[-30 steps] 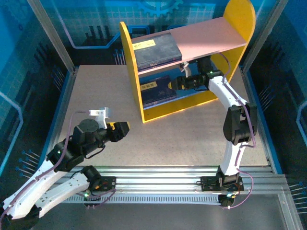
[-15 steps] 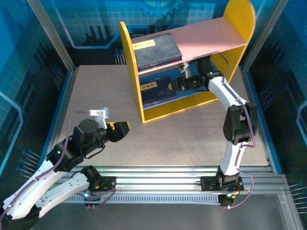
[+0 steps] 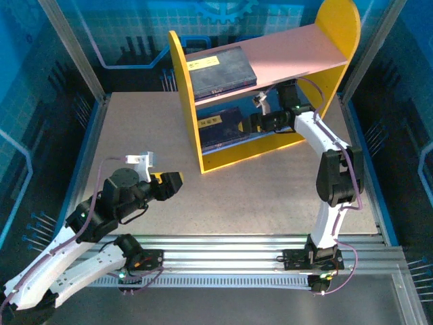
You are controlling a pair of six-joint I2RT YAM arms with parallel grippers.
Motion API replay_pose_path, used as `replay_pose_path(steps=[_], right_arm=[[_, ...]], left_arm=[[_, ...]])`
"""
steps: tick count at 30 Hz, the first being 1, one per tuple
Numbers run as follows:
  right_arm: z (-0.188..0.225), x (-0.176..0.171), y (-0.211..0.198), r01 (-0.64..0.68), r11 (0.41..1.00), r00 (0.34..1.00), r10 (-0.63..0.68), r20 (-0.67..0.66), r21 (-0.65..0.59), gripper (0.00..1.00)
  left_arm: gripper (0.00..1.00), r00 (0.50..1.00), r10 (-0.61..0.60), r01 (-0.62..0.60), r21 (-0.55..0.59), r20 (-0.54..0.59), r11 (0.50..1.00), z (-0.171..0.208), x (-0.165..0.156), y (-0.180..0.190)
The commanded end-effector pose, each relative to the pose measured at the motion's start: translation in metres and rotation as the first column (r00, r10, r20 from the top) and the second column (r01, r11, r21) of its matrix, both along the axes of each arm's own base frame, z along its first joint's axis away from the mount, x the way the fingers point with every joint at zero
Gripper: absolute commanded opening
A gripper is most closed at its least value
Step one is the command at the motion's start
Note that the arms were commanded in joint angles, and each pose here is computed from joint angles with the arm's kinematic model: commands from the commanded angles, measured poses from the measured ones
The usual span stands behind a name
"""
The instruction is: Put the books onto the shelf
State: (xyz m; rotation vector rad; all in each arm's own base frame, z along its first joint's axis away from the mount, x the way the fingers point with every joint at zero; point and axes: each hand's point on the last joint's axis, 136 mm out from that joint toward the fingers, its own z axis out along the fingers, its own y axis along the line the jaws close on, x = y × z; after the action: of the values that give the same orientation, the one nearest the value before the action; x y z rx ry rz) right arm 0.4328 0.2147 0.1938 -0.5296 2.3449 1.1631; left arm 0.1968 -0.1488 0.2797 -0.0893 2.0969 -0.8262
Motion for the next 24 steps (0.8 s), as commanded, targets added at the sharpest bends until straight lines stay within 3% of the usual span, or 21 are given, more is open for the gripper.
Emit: replay_pose_path(steps=[1,24], right_arm=[[0.013,-0.006,-0.004,0.004,1.0,1.0,-0.005,0.024,0.007,0.61],[0.018,-0.012,0.003,-0.018,0.999,0.999,0.017,0.03,0.032,0.6]], left_arm=[[0.64,0.999,-0.005,0.005,-0.001,0.035,1.0,0.014,0.0,0.002],[0.64,0.999,-0.01,0.011,-0.005,0.034,1.0,0.015,0.0,0.0]])
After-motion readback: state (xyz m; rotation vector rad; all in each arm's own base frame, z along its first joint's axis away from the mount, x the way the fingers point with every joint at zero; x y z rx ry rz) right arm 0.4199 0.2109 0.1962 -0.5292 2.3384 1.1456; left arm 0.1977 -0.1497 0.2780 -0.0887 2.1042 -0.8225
